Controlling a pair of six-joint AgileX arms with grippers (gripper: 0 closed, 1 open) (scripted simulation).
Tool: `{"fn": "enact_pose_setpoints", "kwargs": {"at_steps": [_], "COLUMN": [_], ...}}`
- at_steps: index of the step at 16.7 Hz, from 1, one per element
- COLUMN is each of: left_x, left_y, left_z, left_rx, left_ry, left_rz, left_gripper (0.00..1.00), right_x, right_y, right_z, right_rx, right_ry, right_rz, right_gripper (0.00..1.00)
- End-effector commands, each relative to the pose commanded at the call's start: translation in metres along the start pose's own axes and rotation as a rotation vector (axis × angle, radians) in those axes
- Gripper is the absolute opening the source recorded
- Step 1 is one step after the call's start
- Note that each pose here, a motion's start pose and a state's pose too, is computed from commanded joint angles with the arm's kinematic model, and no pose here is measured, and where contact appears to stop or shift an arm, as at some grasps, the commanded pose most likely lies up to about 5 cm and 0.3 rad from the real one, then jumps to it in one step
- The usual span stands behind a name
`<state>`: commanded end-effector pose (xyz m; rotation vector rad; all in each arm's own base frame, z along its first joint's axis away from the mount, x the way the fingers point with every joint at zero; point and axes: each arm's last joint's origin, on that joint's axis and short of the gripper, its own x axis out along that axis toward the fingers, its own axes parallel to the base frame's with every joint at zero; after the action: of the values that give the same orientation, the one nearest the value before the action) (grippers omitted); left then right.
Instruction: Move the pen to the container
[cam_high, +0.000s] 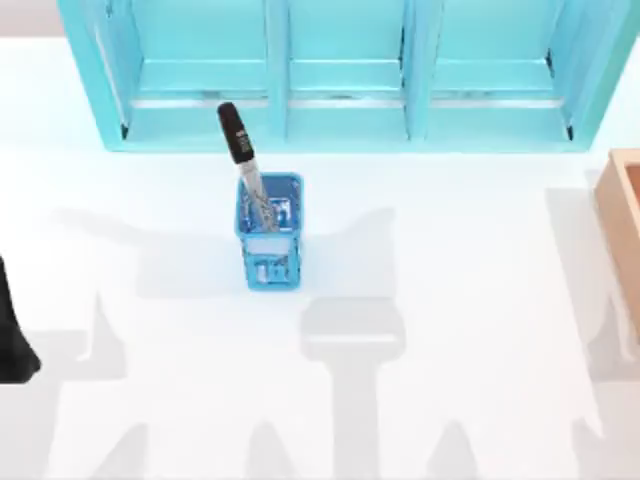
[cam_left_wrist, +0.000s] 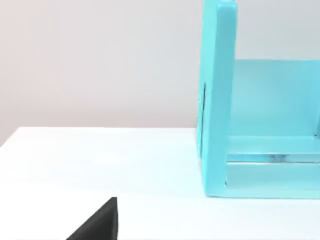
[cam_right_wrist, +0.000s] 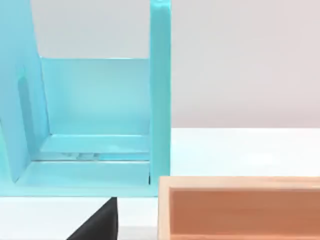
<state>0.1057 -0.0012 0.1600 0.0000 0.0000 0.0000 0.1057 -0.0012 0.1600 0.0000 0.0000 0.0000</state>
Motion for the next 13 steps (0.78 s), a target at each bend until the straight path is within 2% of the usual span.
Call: {"fn": "enact_pose_setpoints", "kwargs": {"at_steps": [3,6,10,13], "left_x": [0.0,0.0,0.0,0.0], "left_y": [0.0,0.0,0.0,0.0], "left_z": [0.0,0.0,0.0,0.0], "left_rx": [0.0,0.0,0.0,0.0], "left_ry": [0.0,0.0,0.0,0.0], "left_rz": [0.0,0.0,0.0,0.0], "left_gripper": [1.0,1.0,1.0,1.0], "right_x": [0.0,0.003,0.022,0.059], "right_y": [0.001,0.005,0.021,0.045], "right_z": [0.003,0.023,0.064,0.087], "right_rx": [0.0,0.004,0.011,0.01], "right_ry": [-0.001,0.002,0.061,0.173], "right_rz": [0.006,0.06,0.201,0.337], "right_gripper": [1.0,1.0,1.0,1.0]}}
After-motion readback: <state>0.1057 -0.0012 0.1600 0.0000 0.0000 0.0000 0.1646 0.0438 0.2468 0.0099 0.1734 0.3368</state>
